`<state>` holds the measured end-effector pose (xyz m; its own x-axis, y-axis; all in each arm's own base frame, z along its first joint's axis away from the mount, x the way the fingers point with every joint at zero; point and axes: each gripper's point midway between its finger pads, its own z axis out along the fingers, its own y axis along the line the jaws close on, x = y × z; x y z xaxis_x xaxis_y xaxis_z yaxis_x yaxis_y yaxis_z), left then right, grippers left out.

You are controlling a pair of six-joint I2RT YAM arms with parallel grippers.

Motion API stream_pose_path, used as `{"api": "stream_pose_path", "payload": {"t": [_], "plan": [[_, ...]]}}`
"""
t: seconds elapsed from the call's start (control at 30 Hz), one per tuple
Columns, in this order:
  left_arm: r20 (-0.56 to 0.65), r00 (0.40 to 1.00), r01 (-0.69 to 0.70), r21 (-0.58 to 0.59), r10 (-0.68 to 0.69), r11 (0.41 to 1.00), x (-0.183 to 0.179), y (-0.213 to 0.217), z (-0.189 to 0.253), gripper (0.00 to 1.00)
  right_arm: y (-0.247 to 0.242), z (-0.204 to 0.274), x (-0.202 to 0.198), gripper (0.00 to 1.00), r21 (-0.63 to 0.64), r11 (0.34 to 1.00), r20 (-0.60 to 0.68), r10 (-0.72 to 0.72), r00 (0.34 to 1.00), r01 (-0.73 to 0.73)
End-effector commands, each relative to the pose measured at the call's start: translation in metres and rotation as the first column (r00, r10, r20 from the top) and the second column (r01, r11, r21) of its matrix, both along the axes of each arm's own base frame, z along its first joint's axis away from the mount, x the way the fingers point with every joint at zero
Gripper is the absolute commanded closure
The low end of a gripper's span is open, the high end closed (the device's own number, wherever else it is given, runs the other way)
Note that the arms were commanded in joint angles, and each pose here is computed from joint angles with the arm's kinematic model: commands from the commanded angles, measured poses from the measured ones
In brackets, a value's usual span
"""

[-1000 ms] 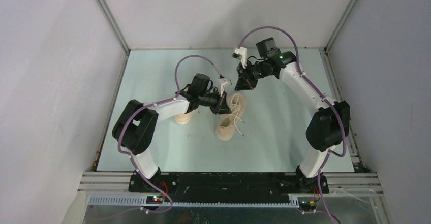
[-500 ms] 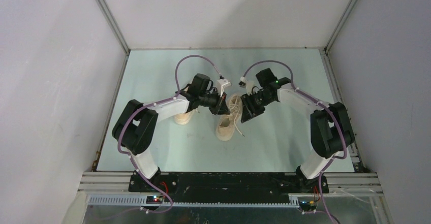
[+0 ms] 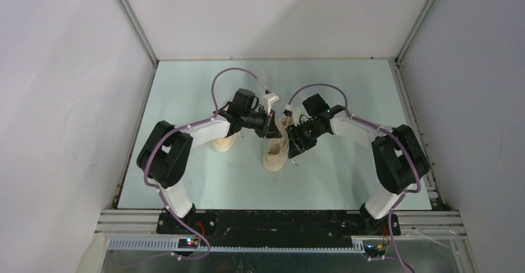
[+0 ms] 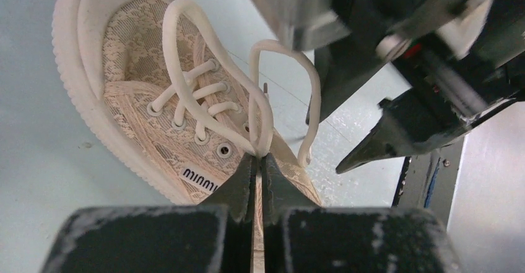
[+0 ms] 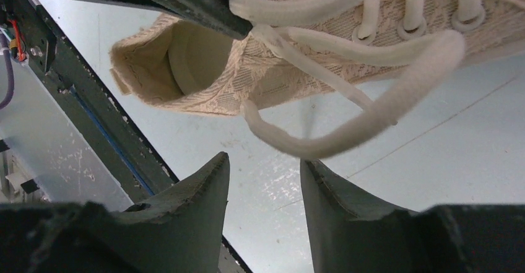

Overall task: Tie the shoes
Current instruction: Adjust the shoe at the center of the board.

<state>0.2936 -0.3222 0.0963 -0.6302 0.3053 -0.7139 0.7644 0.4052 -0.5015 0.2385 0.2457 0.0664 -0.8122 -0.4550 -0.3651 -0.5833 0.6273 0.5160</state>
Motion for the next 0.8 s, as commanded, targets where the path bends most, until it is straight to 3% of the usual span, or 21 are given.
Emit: {"api": "stream_pose_path", "payload": {"t": [0.0,0.3,0.43,0.47,0.53,0.77], "plan": [[-0.017,1.0,-0.001,-0.046,0.0,0.999,0.0,-0.005,0.006,1.0,0.013,-0.006,0.006,0.51,0.054,0.999,0.037,0.001,0.999,-0.003],[-0.036,0.999,0.001,-0.044,-0.003,0.999,-0.003,-0.004,0.002,1.0,0.026,-0.027,-0.009,0.53,0.079,0.996,0.029,0.037,0.999,-0.039],[-0.037,0.999,0.004,-0.041,-0.005,0.999,-0.005,-0.003,0.001,1.0,0.025,-0.032,-0.009,0.71,0.078,0.996,0.028,0.03,0.999,-0.032],[-0.036,0.999,0.005,-0.04,-0.007,0.999,-0.005,-0.003,0.001,1.0,0.025,-0.028,-0.008,0.83,0.087,0.996,0.037,0.032,0.999,-0.035],[-0.036,0.999,0.01,-0.04,-0.012,0.999,-0.006,-0.003,0.0,1.0,0.021,-0.014,-0.005,0.96,0.115,0.993,0.056,0.024,0.998,-0.03],[0.009,0.998,0.06,-0.034,-0.06,0.998,-0.01,0.0,0.001,1.0,-0.026,0.079,0.004,1.0,0.139,0.99,0.156,-0.029,0.987,0.008]]}}
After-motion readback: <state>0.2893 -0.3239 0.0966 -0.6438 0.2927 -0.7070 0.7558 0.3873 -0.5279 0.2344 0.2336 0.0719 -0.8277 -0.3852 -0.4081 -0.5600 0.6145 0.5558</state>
